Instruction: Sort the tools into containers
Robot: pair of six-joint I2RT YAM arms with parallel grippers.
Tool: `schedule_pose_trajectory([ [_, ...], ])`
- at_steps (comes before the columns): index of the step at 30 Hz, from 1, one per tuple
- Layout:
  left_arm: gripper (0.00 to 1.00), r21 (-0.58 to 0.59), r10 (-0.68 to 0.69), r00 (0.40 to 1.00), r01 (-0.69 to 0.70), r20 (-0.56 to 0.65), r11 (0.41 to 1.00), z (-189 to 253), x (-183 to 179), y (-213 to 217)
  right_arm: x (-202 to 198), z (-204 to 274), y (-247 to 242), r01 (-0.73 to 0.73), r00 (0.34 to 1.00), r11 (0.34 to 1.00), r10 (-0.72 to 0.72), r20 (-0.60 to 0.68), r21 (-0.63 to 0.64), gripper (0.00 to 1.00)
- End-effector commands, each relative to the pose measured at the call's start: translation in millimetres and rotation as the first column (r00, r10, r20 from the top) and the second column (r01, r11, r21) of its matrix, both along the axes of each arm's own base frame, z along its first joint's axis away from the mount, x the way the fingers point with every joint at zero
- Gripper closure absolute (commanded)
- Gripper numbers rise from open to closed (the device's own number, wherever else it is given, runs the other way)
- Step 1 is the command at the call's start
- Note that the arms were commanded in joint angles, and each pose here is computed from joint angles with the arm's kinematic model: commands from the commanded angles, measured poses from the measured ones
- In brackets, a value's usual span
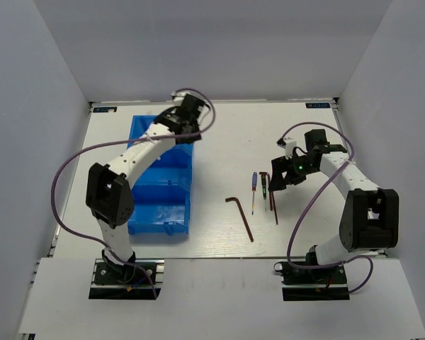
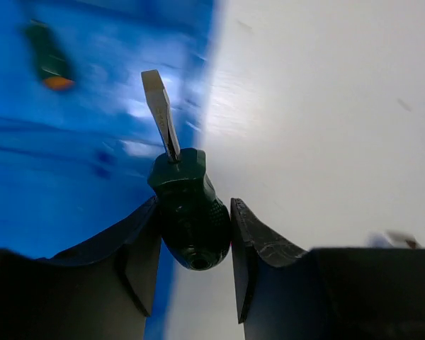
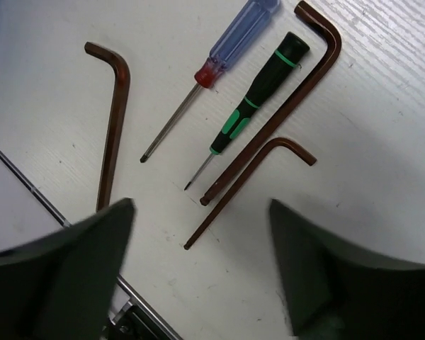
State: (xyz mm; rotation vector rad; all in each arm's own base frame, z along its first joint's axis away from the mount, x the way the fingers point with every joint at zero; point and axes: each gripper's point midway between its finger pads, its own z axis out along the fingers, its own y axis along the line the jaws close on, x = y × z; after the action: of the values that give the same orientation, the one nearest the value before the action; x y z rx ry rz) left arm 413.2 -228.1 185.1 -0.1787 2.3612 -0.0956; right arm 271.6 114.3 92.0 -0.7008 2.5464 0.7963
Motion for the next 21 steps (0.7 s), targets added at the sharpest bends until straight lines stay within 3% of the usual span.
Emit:
schedule_pose_trajectory([
  [1,0.96,0.097,0.104,0.995,-0.103,0.001,0.990,-5,35,57,7,17,5,-0.061,0.995,0.998,0.058,0.080,0.034,0.24],
  [2,0.96,0.081,0.117,0.993,-0.117,0.013,0.990,2,41,62,6,19,7,-0.062,0.995,0.997,0.058,0.079,0.045,0.40],
  [3,0.96,0.086,0.133,0.991,-0.133,0.006,0.987,0,46,69,6,19,9,-0.069,0.995,0.996,0.065,0.076,0.052,0.63],
  [4,0.96,0.084,0.135,0.991,-0.135,0.006,0.987,-2,57,71,6,19,9,-0.034,0.998,0.998,0.031,0.052,0.054,1.00],
  [9,0.91,0.089,0.201,0.980,-0.199,-0.008,0.976,-10,85,101,10,16,11,-0.005,0.999,0.998,0.003,0.038,0.060,0.97],
  [10,0.79,0.088,0.204,0.979,-0.202,-0.020,0.975,-16,86,104,10,14,10,-0.001,1.000,0.999,0.000,0.029,0.052,0.61],
  [11,0.71,0.082,0.197,0.980,-0.194,-0.029,0.978,-20,90,101,11,14,9,0.001,1.000,0.999,-0.002,0.027,0.046,0.45],
  [12,0.62,0.096,0.206,0.978,-0.201,-0.043,0.975,-22,88,110,12,12,9,-0.001,1.000,0.999,0.000,0.018,0.036,0.33],
  [13,0.41,0.106,0.215,0.975,-0.208,-0.060,0.972,-28,87,115,13,11,8,-0.007,1.000,1.000,0.006,0.015,0.023,0.23],
  [15,0.26,0.084,0.210,0.976,-0.205,-0.056,0.975,-26,86,117,20,5,3,-0.001,1.000,1.000,0.002,0.012,-0.025,0.10],
  [17,0.20,0.072,0.191,0.981,-0.189,-0.028,0.979,-17,86,116,24,2,3,-0.016,1.000,0.998,0.017,0.019,-0.062,0.10],
  [19,0.19,0.054,0.169,0.985,-0.170,0.019,0.984,1,87,114,27,-5,3,-0.016,1.000,0.996,0.015,-0.015,-0.091,0.19],
  [20,0.19,0.071,0.144,0.989,-0.146,0.037,0.987,8,88,115,28,-9,4,-0.015,1.000,0.994,0.012,-0.028,-0.104,0.34],
  [21,0.20,0.072,0.102,0.993,-0.106,0.054,0.992,18,87,107,29,-14,7,-0.016,0.999,0.993,0.011,-0.038,-0.116,0.43],
])
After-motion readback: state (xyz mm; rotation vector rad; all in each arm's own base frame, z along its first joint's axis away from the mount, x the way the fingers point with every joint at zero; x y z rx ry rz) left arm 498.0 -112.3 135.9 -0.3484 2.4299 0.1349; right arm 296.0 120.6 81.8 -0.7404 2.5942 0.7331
